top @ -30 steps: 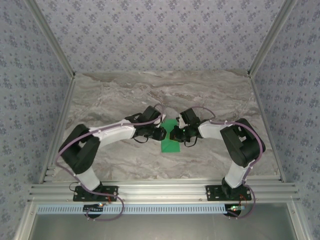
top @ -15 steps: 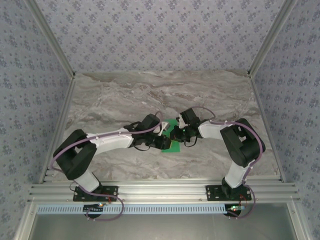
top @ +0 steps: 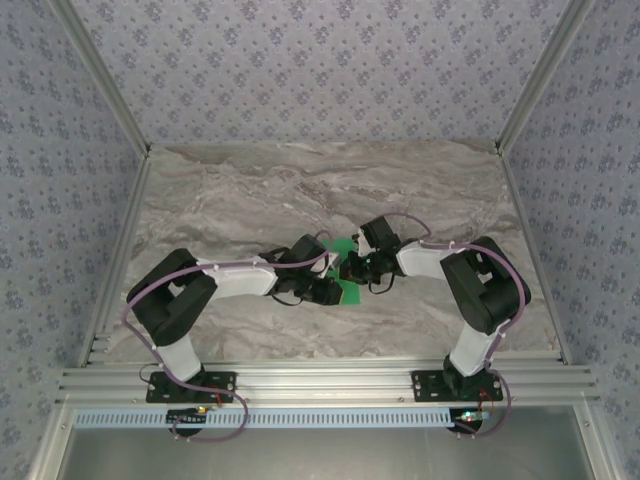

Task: Fold a paper plane with a square sheet of paper (fold left side to right side)
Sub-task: Fold the triangle a second time at the center of the table.

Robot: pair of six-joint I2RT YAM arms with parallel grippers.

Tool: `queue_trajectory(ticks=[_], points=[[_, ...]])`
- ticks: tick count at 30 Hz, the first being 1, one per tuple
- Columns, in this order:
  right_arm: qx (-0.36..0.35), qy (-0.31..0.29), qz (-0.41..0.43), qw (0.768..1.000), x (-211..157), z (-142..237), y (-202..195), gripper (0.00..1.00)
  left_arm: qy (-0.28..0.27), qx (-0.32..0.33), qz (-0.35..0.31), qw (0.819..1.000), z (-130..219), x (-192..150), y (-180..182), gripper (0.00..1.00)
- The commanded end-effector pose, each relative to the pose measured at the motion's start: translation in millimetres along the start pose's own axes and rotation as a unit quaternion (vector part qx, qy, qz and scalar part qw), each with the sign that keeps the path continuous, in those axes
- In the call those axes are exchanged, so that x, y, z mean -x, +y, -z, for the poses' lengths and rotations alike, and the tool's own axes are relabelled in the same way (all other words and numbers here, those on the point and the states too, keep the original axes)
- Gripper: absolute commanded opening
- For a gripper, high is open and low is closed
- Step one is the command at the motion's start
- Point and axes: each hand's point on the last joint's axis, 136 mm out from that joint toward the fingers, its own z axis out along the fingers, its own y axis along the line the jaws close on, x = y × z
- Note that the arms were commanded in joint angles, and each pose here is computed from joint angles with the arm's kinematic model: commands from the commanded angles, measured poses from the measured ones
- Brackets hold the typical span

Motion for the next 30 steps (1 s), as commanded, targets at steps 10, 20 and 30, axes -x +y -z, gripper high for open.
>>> queue_trajectory(ticks=[10,20,30], points=[[-0.057,0.037,-0.021,0.997,-19.1,-7.7,-30.3,0.10,0.008,0.010,0.011,1.000,-8.4,-9.8,9.5,0.23],[-0.058,0.040,-0.022,0.997,-19.6,-8.3,-30.7,0.10,0.010,0.013,0.021,1.000,-8.9,-17.0,15.1,0.22],[-0.059,0.040,-0.023,0.997,-19.5,-8.1,-31.0,0.10,0.007,0.028,0.039,0.999,0.7,-33.3,25.9,0.17]])
